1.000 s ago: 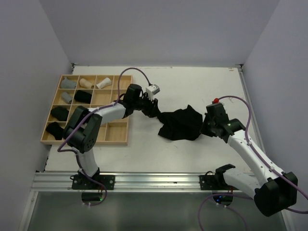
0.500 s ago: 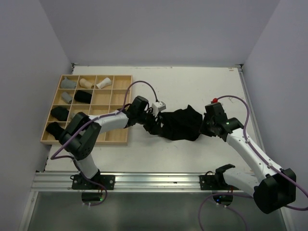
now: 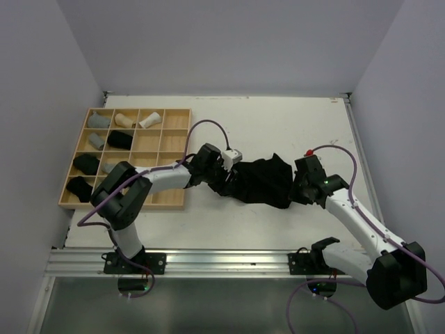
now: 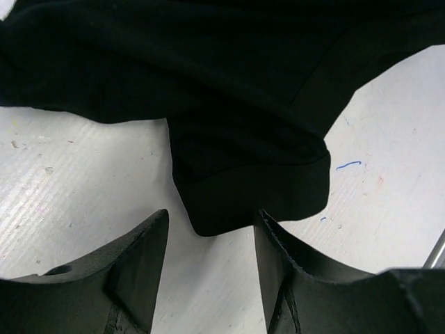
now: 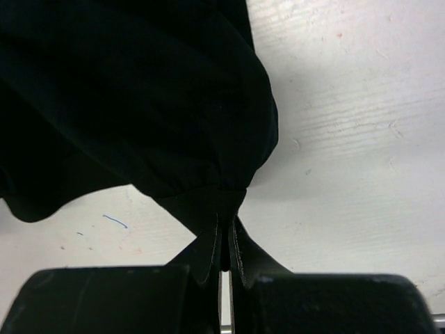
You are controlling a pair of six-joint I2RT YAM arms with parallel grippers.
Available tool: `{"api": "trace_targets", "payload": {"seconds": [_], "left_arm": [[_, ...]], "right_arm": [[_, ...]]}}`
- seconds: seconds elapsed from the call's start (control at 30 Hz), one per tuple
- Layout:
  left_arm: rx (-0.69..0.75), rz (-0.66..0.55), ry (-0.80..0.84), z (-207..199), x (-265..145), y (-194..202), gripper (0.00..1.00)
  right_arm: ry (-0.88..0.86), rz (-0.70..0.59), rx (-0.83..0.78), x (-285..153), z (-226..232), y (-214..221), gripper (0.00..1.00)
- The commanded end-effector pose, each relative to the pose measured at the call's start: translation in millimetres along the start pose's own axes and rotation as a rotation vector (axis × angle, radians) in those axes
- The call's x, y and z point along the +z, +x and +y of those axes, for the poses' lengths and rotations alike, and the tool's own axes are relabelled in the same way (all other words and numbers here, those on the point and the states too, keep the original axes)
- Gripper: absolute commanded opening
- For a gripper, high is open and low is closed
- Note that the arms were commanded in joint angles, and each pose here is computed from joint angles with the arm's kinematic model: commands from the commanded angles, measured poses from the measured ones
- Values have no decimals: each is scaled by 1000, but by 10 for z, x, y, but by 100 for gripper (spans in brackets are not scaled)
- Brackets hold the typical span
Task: Roll the underwear
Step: Flatten the underwear
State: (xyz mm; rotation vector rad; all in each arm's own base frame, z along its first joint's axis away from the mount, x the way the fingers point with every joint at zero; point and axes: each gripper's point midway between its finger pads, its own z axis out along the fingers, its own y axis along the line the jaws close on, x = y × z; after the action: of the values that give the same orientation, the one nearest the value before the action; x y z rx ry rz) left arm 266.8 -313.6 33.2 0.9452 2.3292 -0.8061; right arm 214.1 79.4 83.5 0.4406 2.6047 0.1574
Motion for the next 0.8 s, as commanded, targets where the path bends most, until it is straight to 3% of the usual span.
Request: {"api": "trace_targets", "payload": {"seconds": [0.0,0.07,0.17,0.2,0.3,0.43,0.6,0.77], "left_arm": [[-7,-26,30,-26,100,-105,55],[-5,-38,81,-93,157,-129,54],[-15,-12,105,-100,204,-59,40],[-20,-6,109,-91,204,-52,24],[-57,-48,141,-21,53,-193,0],[0,-274,207,52,-498,-1025,0],[36,-455,298,24,-937,-1962,0],[-29,-577,450,-130,-1050,-2465,0]], "right_arm": [[6,-1,4,38,-59,63,0],[1,4,7,70,-54,81,0],[11,10,-7,100,-64,81,0],[12,4,-12,93,-61,58,0],[8,-62,-37,-7,-9,-156,0],[54,-192,-98,-188,44,-660,0],[149,-408,-164,-507,67,-1668,0],[65,-525,-207,-701,382,-2459,0]]}}
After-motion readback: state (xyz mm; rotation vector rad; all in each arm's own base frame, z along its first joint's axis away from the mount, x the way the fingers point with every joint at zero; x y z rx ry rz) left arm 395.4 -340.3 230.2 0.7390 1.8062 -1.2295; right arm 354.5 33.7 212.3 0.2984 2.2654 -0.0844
